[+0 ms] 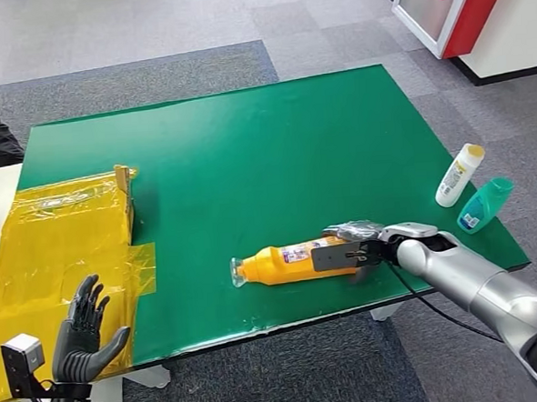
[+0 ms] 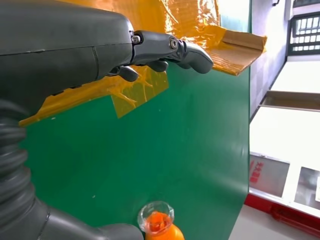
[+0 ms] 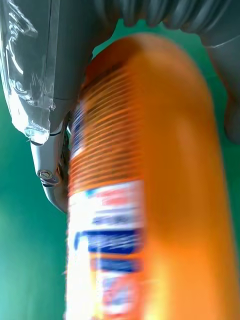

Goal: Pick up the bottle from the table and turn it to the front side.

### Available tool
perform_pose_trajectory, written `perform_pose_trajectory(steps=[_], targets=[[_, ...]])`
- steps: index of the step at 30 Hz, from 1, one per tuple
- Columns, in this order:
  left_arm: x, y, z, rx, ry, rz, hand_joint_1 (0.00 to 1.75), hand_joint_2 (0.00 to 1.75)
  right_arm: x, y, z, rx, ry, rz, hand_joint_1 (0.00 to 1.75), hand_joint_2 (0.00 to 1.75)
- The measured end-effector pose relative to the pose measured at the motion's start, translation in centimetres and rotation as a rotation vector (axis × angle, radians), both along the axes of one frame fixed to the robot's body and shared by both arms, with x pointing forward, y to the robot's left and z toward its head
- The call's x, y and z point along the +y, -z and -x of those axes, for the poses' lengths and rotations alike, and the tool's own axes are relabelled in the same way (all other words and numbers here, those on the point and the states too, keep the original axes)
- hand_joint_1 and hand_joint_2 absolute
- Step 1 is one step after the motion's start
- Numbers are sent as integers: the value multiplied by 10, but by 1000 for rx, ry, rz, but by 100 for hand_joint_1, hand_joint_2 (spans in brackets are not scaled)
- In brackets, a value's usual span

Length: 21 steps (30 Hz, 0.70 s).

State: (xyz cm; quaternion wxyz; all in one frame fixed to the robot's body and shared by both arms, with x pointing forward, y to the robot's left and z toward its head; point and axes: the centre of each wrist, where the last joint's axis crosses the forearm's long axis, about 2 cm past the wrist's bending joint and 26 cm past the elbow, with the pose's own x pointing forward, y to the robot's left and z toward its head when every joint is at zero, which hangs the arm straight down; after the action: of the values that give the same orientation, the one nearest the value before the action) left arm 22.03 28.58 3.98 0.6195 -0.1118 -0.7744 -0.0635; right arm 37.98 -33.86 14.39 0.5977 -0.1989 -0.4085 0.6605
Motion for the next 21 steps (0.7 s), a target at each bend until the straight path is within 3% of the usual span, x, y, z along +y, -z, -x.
perform_pose_trajectory(steps=[1,3,5,7,21], targets=[[0,0,0,0,0,0,0,175,2,1,0,-2,5,-3,0,175],[0,-1,-1,-1,2,0,0,175,8,4,-1,-10,18,-7,38,175],[-1,-1,-2,0,3,-1,0,175,15,5,-3,-19,28,-8,126,175],[-1,-1,-2,2,4,-2,0,175,19,5,-5,-26,36,-7,175,175],[-2,0,0,6,-1,-3,0,175,21,1,-8,-94,46,2,175,175]])
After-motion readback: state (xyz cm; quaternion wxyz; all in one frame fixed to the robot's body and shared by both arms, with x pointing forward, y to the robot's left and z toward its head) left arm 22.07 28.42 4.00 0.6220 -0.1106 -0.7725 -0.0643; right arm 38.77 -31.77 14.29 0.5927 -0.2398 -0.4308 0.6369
